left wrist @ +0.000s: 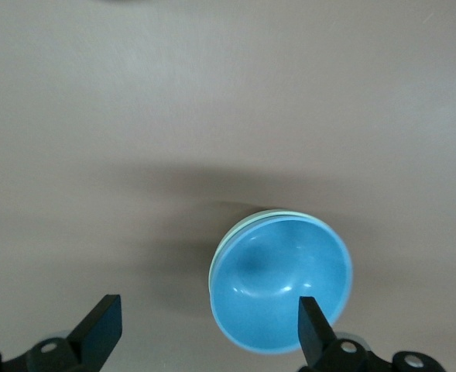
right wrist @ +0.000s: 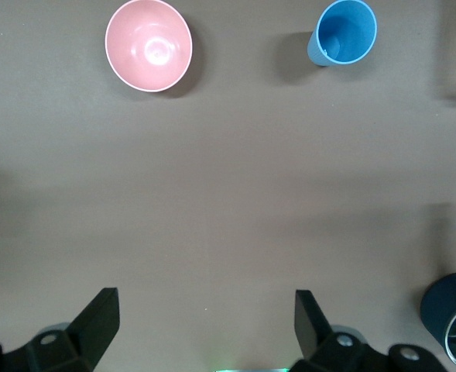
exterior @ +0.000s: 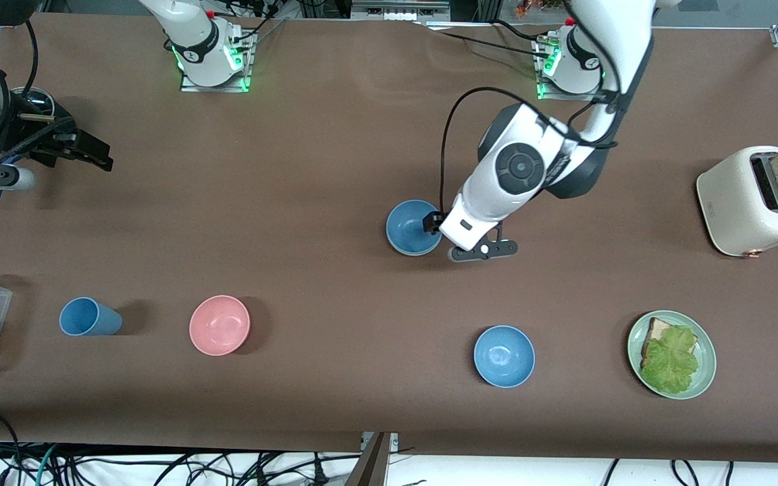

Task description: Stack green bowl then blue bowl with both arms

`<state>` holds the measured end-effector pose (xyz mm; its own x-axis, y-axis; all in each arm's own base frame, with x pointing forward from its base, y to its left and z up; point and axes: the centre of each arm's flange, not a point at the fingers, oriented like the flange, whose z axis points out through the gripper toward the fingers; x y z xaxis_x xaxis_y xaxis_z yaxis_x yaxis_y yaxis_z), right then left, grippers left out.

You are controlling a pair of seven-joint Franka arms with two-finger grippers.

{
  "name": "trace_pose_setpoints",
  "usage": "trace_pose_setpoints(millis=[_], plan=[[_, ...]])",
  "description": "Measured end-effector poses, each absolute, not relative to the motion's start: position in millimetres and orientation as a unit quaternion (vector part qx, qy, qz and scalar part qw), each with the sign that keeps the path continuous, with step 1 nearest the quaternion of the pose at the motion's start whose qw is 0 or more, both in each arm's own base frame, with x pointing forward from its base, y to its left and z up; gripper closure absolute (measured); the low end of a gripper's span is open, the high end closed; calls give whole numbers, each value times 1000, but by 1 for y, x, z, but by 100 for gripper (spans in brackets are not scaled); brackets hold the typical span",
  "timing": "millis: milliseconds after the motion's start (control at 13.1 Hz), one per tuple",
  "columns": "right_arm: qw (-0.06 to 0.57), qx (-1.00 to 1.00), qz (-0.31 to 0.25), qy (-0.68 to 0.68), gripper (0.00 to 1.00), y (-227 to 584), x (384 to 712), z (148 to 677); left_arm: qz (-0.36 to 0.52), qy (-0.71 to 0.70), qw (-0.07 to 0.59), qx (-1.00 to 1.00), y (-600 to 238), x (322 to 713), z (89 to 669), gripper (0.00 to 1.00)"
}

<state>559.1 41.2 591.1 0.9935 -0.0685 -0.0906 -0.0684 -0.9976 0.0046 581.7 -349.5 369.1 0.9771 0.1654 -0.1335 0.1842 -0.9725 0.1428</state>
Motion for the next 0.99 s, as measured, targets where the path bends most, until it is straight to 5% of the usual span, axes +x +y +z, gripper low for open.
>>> trace_pose_setpoints(millis=[459,995], plan=[[1,998,-47,-35,0,40,560,590,-9,59,48,997,-229,619,483,0],[1,998,-47,-35,0,41,560,590,-29,12,50,998,-80,615,541,0]])
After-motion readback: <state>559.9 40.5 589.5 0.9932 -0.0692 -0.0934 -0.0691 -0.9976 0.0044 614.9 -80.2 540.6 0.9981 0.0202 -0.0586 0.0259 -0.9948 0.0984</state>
